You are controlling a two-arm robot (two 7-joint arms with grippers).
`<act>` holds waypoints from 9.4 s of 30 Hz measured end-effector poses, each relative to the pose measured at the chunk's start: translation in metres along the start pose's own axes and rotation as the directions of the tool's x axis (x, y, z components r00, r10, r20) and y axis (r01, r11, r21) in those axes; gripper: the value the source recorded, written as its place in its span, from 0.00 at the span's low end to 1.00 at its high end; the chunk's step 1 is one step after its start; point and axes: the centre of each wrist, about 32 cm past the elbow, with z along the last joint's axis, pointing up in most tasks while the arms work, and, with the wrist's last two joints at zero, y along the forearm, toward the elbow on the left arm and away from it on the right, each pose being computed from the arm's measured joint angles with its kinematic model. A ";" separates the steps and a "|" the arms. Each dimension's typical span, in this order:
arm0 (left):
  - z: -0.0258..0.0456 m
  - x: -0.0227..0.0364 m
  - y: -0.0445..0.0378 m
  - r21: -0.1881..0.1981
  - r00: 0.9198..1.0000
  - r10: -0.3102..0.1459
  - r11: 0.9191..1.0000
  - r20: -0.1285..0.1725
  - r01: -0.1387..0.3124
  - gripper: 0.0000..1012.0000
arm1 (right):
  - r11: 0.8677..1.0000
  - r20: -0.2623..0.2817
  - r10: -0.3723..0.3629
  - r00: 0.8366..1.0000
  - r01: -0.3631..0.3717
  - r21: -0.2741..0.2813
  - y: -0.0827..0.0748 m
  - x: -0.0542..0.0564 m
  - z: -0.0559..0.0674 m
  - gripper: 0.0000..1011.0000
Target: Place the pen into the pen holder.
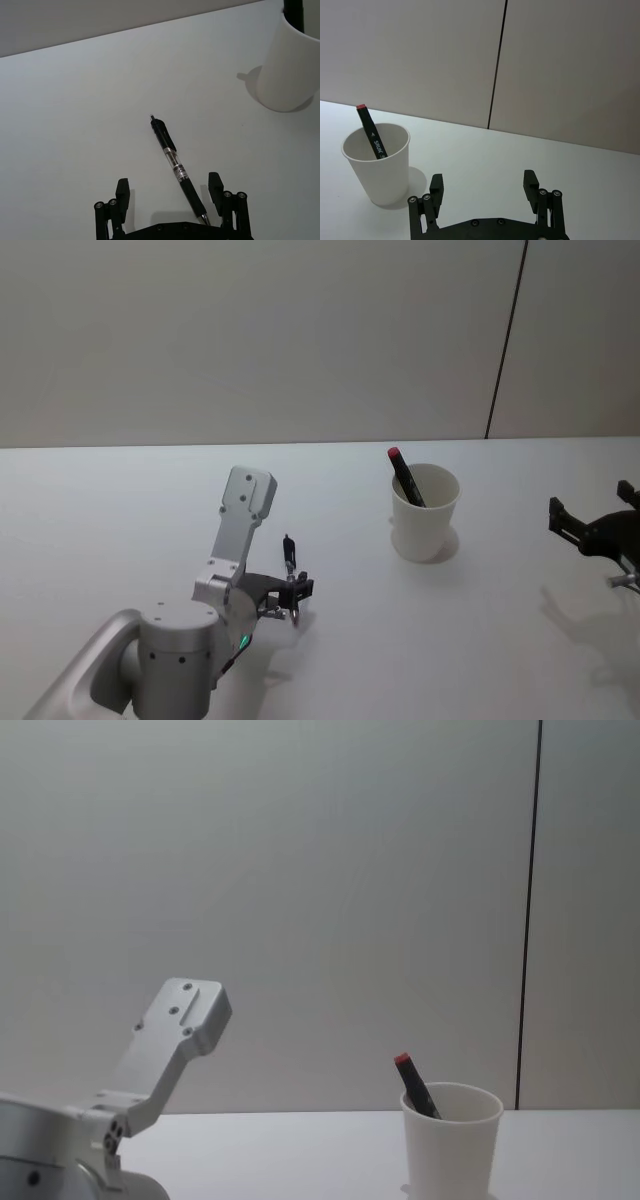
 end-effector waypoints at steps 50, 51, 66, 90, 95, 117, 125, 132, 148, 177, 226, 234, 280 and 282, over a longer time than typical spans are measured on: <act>0.0043 -0.0178 -0.0297 0.104 0.998 0.025 0.994 0.058 -0.031 0.56 | 1.000 0.000 0.000 1.000 0.000 0.000 0.000 0.000 0.000 0.99; 0.0043 -0.0181 -0.0298 0.106 0.998 0.024 0.994 0.059 -0.030 0.54 | 1.000 0.000 0.000 1.000 0.000 0.000 0.000 0.000 0.000 0.99; 0.0041 -0.0201 -0.0312 0.125 0.997 0.024 0.992 0.072 -0.033 0.13 | 1.000 0.000 0.000 1.000 0.000 0.000 0.000 0.000 0.000 0.99; -0.0003 -0.0095 -0.0161 -0.015 0.993 0.048 0.999 0.109 -0.047 0.13 | 1.000 0.000 0.000 1.000 0.000 0.000 0.000 0.000 0.000 0.99; -0.0006 -0.0040 -0.0093 -0.088 0.990 0.032 0.996 0.136 -0.020 0.13 | 1.000 0.000 0.000 1.000 0.000 0.000 0.000 0.000 0.000 0.99; -0.0046 0.0096 0.0132 -0.399 0.960 -0.080 0.898 0.270 0.187 0.13 | 1.000 0.000 0.000 1.000 0.000 0.000 0.000 0.000 0.000 0.99; -0.0043 0.0079 0.0157 -0.462 0.937 -0.127 0.844 0.324 0.274 0.13 | 1.000 0.000 0.000 1.000 0.000 0.000 0.000 0.000 0.000 0.99; -0.0025 0.0056 0.0134 -0.487 0.913 -0.171 0.801 0.370 0.347 0.13 | 1.000 0.000 0.000 1.000 0.000 0.000 0.000 0.000 0.000 0.99; 0.0049 -0.0024 -0.0028 -0.479 0.836 -0.286 0.713 0.469 0.512 0.13 | 1.000 0.000 0.000 1.000 0.000 0.000 0.000 0.000 0.000 0.99; 0.0069 -0.0184 -0.0288 -0.366 0.683 -0.479 0.597 0.552 0.714 0.13 | 1.000 0.000 0.000 1.000 0.000 0.000 0.000 0.000 0.000 0.99; 0.0065 -0.0235 -0.0341 -0.340 0.646 -0.519 0.568 0.560 0.750 0.13 | 0.977 -0.105 0.202 0.974 -0.192 0.096 -0.036 0.035 -0.008 0.99; 0.0065 -0.0234 -0.0341 -0.339 0.646 -0.519 0.568 0.560 0.750 0.13 | 0.959 -0.129 0.275 0.953 -0.262 0.104 -0.044 0.047 -0.011 0.99; 0.0065 -0.0234 -0.0341 -0.339 0.646 -0.519 0.568 0.560 0.750 0.13 | 0.896 -0.482 0.440 0.758 -0.406 0.181 -0.046 0.064 -0.018 0.99; 0.0065 -0.0234 -0.0341 -0.339 0.646 -0.519 0.568 0.560 0.750 0.13 | 0.895 -0.491 0.441 0.751 -0.407 0.181 -0.045 0.063 -0.018 0.99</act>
